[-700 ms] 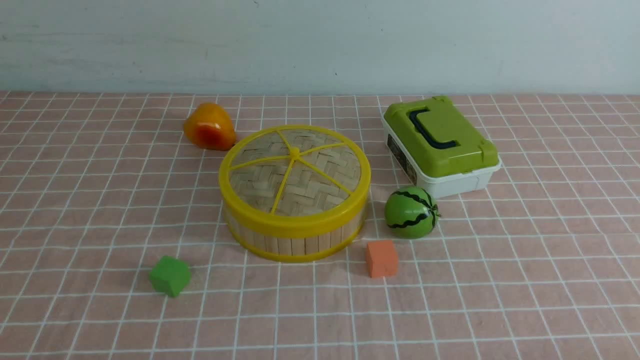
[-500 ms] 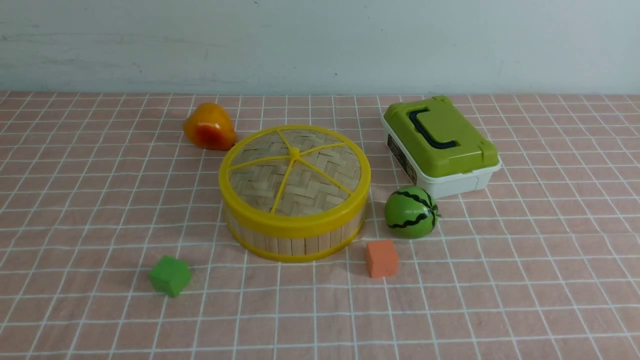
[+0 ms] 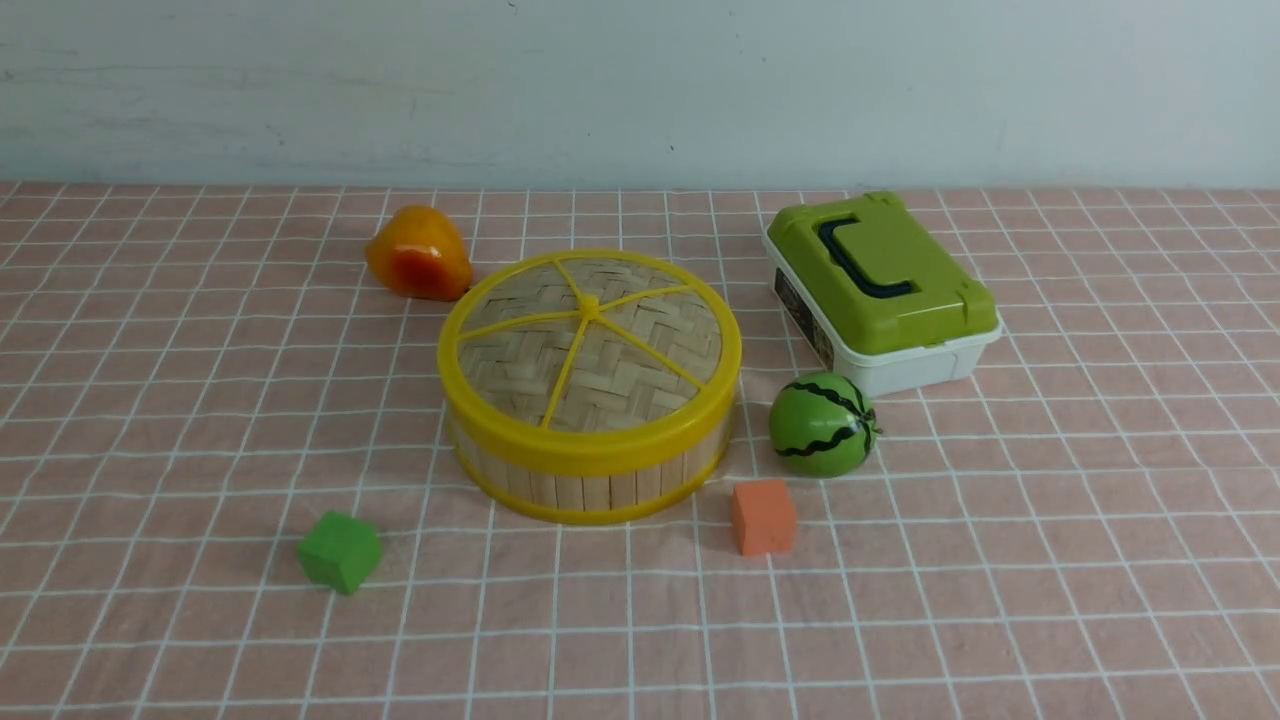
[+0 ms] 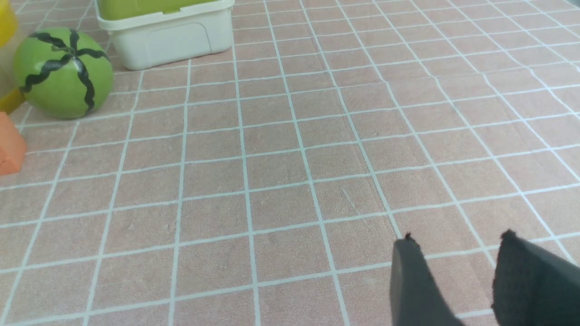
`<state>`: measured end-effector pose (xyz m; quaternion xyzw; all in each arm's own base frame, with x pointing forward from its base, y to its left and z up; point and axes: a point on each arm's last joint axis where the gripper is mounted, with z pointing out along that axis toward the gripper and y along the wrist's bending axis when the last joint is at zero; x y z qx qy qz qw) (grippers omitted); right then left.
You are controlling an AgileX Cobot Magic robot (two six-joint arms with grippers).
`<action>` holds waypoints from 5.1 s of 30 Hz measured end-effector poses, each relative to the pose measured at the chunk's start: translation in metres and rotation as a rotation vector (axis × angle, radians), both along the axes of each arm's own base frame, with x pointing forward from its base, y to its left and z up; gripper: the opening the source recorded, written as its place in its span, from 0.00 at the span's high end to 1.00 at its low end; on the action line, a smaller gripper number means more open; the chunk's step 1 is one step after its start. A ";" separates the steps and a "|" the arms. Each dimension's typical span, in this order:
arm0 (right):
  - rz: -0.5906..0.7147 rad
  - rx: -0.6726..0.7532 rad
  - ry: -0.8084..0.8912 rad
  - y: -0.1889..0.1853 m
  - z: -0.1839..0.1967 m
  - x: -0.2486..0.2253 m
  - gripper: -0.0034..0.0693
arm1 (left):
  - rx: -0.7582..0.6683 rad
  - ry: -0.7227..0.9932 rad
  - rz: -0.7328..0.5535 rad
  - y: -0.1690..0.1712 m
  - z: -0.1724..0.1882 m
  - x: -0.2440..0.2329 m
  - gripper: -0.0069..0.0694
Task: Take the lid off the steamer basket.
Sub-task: Use the left arm to lift the lid of the steamer
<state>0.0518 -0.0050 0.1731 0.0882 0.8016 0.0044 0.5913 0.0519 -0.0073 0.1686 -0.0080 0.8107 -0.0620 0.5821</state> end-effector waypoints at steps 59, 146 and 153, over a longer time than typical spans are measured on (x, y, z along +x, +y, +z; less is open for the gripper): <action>0.000 0.000 0.000 0.000 0.000 0.000 0.62 | -0.410 -0.646 0.058 0.006 0.189 -0.004 0.93; 0.000 0.000 0.000 0.000 0.000 0.000 0.62 | 0.243 0.683 -0.261 -0.214 0.095 0.415 0.75; 0.000 0.000 0.000 0.000 0.000 0.000 0.62 | 0.243 0.682 -0.260 -0.214 0.096 0.415 0.76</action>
